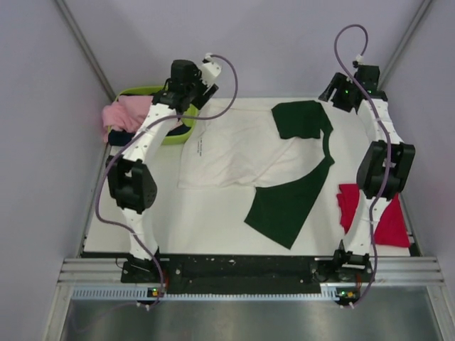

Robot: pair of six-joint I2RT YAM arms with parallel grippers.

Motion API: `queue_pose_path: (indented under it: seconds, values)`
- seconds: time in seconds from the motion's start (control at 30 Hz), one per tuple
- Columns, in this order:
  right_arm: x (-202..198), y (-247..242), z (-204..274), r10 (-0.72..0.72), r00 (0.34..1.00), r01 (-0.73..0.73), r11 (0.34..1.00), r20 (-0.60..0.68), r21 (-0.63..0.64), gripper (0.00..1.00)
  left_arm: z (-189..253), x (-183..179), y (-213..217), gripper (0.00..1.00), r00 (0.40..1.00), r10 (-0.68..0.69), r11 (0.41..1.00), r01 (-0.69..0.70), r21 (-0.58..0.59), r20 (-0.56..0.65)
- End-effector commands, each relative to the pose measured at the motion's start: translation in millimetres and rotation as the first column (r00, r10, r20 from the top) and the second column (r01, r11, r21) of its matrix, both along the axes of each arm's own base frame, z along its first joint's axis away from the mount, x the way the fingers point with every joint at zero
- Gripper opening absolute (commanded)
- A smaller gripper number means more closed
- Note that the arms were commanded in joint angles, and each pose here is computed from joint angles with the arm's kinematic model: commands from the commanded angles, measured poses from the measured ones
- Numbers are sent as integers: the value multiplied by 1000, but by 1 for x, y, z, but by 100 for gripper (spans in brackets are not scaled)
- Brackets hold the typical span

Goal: Fold and stack the t-shirts
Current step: Flatten out the tshirt

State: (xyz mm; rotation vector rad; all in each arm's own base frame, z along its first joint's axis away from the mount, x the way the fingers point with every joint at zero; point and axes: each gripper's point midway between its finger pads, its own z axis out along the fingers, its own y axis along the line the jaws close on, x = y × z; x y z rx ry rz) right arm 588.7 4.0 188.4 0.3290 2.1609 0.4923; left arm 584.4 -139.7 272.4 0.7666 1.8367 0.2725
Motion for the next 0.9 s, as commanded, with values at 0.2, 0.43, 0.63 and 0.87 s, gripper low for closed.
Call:
queue_pose_path:
  seconds: [0.2, 0.43, 0.63, 0.87]
  values:
    - [-238, 38, -34, -51, 954, -22, 971, -294, -240, 70, -84, -247, 16, 66, 695, -479, 801, 597, 57, -536]
    - [-376, 87, -96, 15, 867, -127, 973, -499, -191, 70, -171, -272, 50, 77, 665, -409, 746, 638, 191, -625]
    - [-429, 134, -148, 97, 807, -151, 987, -583, -45, 70, -207, -246, 52, 79, 694, -386, 750, 620, 232, -608]
    - [-439, 142, -191, 105, 742, -186, 981, -662, -53, 49, -237, -231, 54, 76, 714, -363, 758, 600, 256, -598]
